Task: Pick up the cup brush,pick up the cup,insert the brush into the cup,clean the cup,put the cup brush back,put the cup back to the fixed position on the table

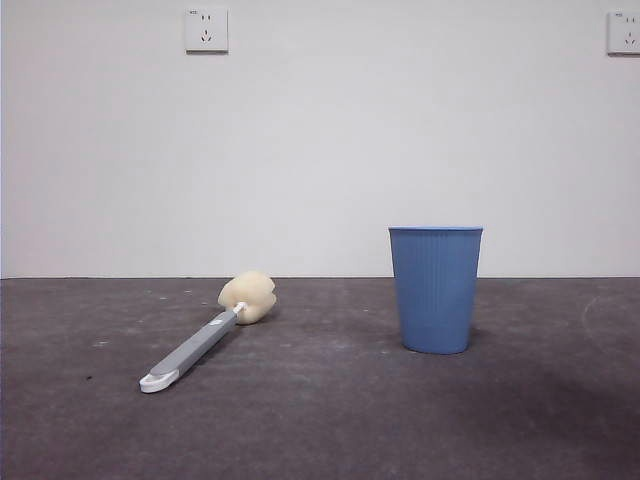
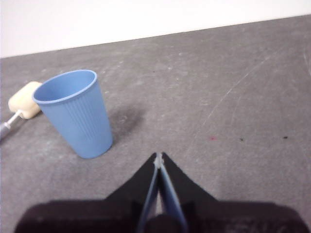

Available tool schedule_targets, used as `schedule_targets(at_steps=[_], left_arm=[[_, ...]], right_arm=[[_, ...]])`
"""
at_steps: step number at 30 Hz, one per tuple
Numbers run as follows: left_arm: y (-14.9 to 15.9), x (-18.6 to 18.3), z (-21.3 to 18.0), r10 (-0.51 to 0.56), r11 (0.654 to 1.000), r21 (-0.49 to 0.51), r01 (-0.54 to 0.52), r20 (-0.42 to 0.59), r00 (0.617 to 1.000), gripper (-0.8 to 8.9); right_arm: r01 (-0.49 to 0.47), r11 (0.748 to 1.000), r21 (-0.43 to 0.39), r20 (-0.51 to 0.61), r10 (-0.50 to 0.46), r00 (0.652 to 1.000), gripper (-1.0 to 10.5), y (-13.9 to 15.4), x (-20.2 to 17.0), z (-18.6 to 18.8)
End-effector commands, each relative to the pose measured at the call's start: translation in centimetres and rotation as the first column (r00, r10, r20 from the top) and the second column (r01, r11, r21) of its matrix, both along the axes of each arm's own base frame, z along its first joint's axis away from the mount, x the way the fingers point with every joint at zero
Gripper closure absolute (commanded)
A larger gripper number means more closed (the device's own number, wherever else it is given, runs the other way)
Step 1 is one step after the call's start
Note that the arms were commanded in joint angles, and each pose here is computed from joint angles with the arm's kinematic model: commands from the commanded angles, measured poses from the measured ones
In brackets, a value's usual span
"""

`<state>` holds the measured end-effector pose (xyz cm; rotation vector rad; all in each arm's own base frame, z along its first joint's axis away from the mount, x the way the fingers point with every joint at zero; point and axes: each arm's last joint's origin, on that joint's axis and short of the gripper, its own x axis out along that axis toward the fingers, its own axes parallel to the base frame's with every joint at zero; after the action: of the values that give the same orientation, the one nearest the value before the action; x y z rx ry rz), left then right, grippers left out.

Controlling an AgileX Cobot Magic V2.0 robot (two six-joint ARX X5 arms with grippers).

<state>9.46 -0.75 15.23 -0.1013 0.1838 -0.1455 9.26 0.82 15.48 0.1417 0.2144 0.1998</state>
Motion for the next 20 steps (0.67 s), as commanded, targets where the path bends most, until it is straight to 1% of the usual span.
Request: schedule_targets(at_steps=[1, 3, 5, 10, 13, 16, 20], left_arm=[[0.0, 0.0, -0.2, 0.008, 0.997, -0.074, -0.009, -0.014, 1.0, 8.19], [0.0, 0.0, 0.1, -0.001, 0.994, -0.105, 0.0, -0.011, 1.0, 8.21], [-0.1, -0.2, 0.8, -0.019, 0.99, -0.141, 0.019, 0.002, 1.0, 8.21], [-0.1, -0.8, 3.5, -0.033, 0.987, -0.154, 0.04, 0.048, 0.998, 8.2], [-0.1, -1.2, 5.2, -0.033, 0.987, -0.153, 0.038, 0.035, 0.999, 8.2], [-0.1, -1.5, 6.9, -0.047, 0.987, -0.155, 0.047, 0.002, 0.999, 8.2], [-0.3, -1.8, 9.0, -0.102, 0.984, -0.155, 0.093, -0.049, 0.994, 8.2]], right_arm=[[0.018, 0.993, 0.12, -0.005, -0.017, 1.0, 9.5, 0.0, 0.1, -0.1], [0.013, 0.984, 0.175, 0.009, -0.014, 1.0, 9.5, 0.1, 0.1, 0.4], [0.0, 0.979, 0.203, 0.029, -0.006, 1.0, 9.6, 0.1, 0.0, 1.2], [-0.013, 0.978, 0.207, 0.088, -0.005, 0.996, 9.6, 0.1, -0.5, 3.6], [-0.029, 0.978, 0.208, 0.111, 0.006, 0.994, 9.6, 0.1, -0.8, 5.3], [-0.065, 0.977, 0.205, 0.097, 0.046, 0.994, 9.6, 0.2, -1.2, 7.1], [-0.066, 0.98, 0.188, 0.029, 0.061, 0.998, 9.6, 0.2, -1.5, 9.4]])
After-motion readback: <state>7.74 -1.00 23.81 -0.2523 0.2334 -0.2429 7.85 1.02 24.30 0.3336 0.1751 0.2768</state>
